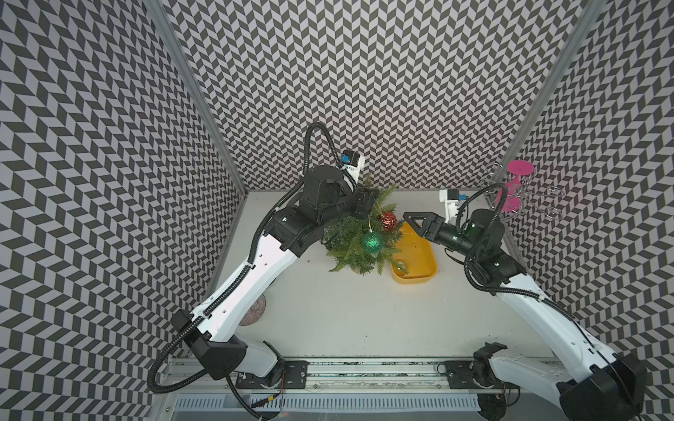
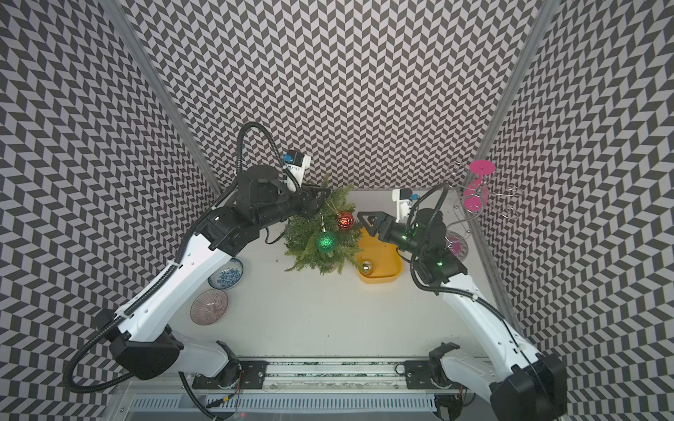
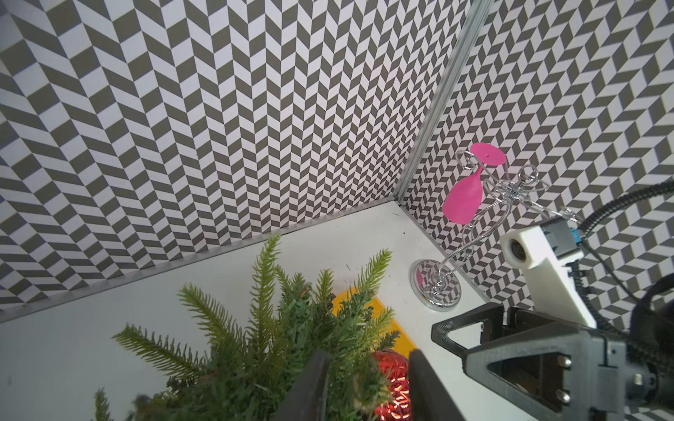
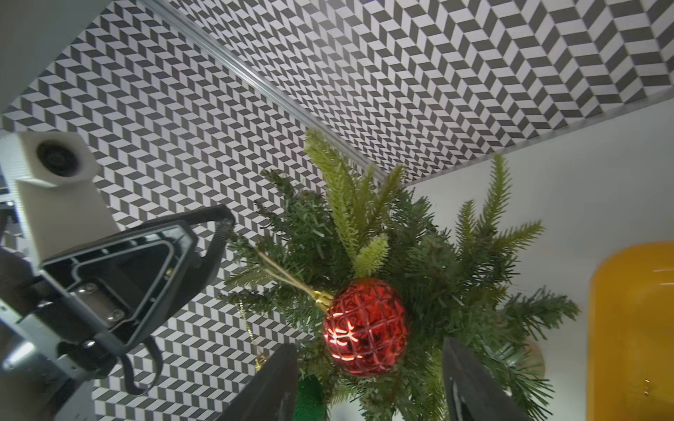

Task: Decorate the small christmas tree with ornaments
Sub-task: Hang an ornament on the christmas tree.

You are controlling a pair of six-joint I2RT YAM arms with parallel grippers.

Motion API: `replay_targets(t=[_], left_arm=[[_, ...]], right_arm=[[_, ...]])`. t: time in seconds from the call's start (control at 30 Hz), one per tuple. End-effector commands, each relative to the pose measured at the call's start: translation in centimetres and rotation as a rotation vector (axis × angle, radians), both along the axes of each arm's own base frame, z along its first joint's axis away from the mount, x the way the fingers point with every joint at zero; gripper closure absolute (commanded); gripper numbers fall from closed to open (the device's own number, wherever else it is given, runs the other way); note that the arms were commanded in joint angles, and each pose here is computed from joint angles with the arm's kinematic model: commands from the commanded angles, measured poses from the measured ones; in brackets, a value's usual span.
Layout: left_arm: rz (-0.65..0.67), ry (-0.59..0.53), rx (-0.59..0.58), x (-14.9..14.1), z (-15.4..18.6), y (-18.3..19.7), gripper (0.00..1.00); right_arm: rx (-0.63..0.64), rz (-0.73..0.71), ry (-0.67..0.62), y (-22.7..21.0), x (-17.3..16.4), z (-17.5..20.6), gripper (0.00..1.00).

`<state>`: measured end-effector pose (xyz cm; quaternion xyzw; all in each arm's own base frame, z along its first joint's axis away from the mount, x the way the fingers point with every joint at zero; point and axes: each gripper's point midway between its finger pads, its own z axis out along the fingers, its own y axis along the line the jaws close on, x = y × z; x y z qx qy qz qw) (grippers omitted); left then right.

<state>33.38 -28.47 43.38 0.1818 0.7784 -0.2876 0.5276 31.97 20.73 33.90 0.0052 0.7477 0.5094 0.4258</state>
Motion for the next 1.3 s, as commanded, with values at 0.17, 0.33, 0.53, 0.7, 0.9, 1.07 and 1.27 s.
replay_targets(t=[0.17, 0.33, 0.53, 0.7, 0.9, 1.07, 1.27], left_arm=[[-0.008, -0.051, -0.056, -1.3, 2.1, 2.2, 0.54], [-0.061, -0.063, -0.138, -2.6, 1.7, 3.7, 0.49], [-0.057, -0.07, -0.12, -4.1, 0.3, 5.3, 0.47], [-0.032, -0.089, -0.111, -5.6, -0.8, 7.0, 0.45], [-0.005, -0.057, -0.091, -6.4, -3.0, 8.0, 0.44], [0.013, -0.036, -0.091, -6.8, -4.3, 8.6, 0.44], [0.015, -0.01, -0.091, -6.8, -5.4, 8.6, 0.44]], right_arm=[[-0.136, -0.102, 0.009, -3.1, 0.2, -0.9, 0.36], [-0.245, -0.154, 0.086, -4.3, 0.5, -4.1, 0.37], [-0.351, -0.145, 0.205, -4.7, 0.6, -8.5, 0.38], [-0.448, -0.131, 0.322, -4.9, 0.6, -12.6, 0.38], [-0.566, -0.058, 0.442, -3.6, 0.3, -17.1, 0.38], [-0.619, -0.041, 0.458, -2.7, 0.4, -19.2, 0.38], [-0.659, -0.02, 0.499, -2.1, 0.6, -22.0, 0.36]])
